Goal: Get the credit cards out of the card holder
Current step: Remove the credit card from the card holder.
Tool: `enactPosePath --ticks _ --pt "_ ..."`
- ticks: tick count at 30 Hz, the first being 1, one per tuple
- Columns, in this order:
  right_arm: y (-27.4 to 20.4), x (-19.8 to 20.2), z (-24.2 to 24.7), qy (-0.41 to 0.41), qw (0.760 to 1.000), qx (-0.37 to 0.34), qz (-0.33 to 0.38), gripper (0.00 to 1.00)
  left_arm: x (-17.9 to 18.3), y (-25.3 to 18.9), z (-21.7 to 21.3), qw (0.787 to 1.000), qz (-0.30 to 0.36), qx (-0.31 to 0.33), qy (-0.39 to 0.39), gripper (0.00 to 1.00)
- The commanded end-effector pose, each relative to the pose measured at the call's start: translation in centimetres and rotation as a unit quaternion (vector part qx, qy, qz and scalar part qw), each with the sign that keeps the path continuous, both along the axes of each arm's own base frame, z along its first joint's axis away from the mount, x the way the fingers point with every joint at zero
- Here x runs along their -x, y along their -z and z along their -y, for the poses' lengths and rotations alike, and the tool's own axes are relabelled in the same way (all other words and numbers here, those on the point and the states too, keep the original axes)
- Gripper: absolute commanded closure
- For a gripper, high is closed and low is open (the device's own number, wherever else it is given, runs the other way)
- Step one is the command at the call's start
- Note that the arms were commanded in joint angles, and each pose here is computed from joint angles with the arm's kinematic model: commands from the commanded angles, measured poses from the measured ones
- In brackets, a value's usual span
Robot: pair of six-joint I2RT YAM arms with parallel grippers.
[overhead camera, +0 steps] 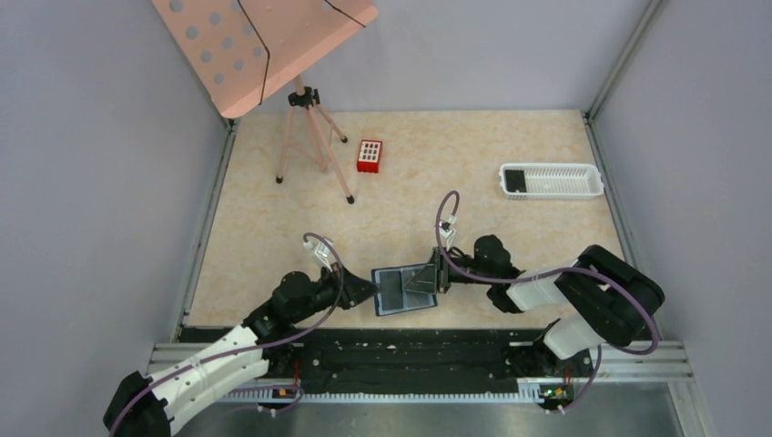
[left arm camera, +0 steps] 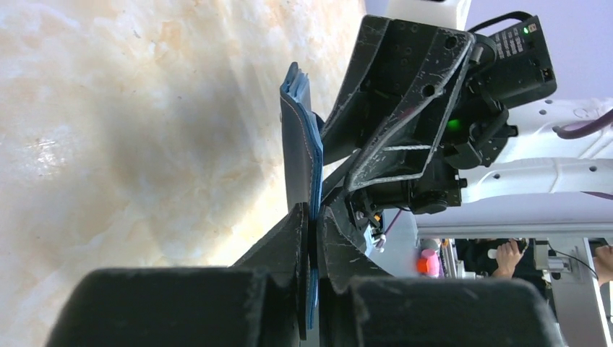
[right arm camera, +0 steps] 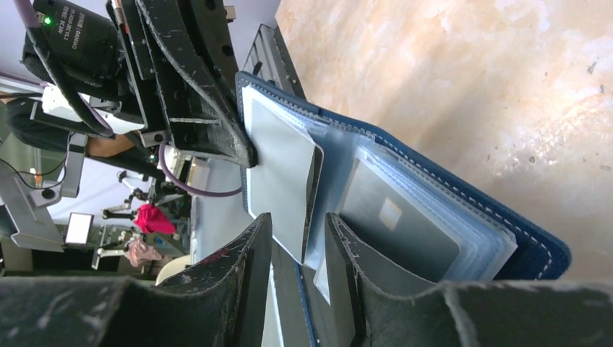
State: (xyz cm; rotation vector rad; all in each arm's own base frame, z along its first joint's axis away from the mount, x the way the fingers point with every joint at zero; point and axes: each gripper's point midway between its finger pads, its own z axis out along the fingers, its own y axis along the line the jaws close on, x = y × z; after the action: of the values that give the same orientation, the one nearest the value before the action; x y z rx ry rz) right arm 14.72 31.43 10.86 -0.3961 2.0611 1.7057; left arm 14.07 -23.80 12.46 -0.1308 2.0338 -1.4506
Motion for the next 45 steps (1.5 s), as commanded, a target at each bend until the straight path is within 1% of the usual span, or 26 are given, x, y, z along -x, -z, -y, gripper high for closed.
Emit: enactPosePath --ticks 1,17,18,19,22,23,32,39,45 --pt "-2.7 -1.6 -1.2 -0.005 0.998 -0.039 0.049 0.67 0.0 -2.6 0.6 0.998 0.037 0.046 0.014 1.0" --pt "-3.0 -1.3 -1.5 -0.018 0.997 -0.063 0.051 0.67 0.1 -2.9 0.7 0.997 0.039 0.064 0.014 1.0" --pt "-3.0 -1.3 -1.5 -0.018 0.996 -0.065 0.051 0.69 0.1 -2.8 0.6 0.997 0.038 0.063 0.013 1.0" --pt "-3.1 -1.2 -1.5 -0.019 0.996 -0.067 0.052 0.74 0.1 -2.8 0.6 0.997 0.038 0.063 0.012 1.0" --pt "-3.2 -1.0 -1.4 -0.021 0.996 -0.073 0.052 0.95 0.0 -2.7 0.5 0.997 0.033 0.064 0.007 1.0" --pt "-3.3 -0.9 -1.3 -0.021 0.995 -0.077 0.054 1.0 -0.1 -2.6 0.5 0.997 0.03 0.065 0.005 1.0" --pt "-3.1 -0.3 -0.2 -0.023 0.995 -0.082 0.047 1.0 -0.4 -1.2 0.0 0.999 0.016 0.039 -0.012 1.0" --pt "-2.8 0.0 0.6 -0.023 0.996 -0.076 0.045 1.0 -0.2 -1.2 0.0 0.999 0.026 0.027 -0.002 1.0" --pt "-2.8 0.2 0.7 -0.028 0.996 -0.075 0.049 1.0 0.2 -1.4 0.2 0.999 0.026 0.032 0.007 1.0"
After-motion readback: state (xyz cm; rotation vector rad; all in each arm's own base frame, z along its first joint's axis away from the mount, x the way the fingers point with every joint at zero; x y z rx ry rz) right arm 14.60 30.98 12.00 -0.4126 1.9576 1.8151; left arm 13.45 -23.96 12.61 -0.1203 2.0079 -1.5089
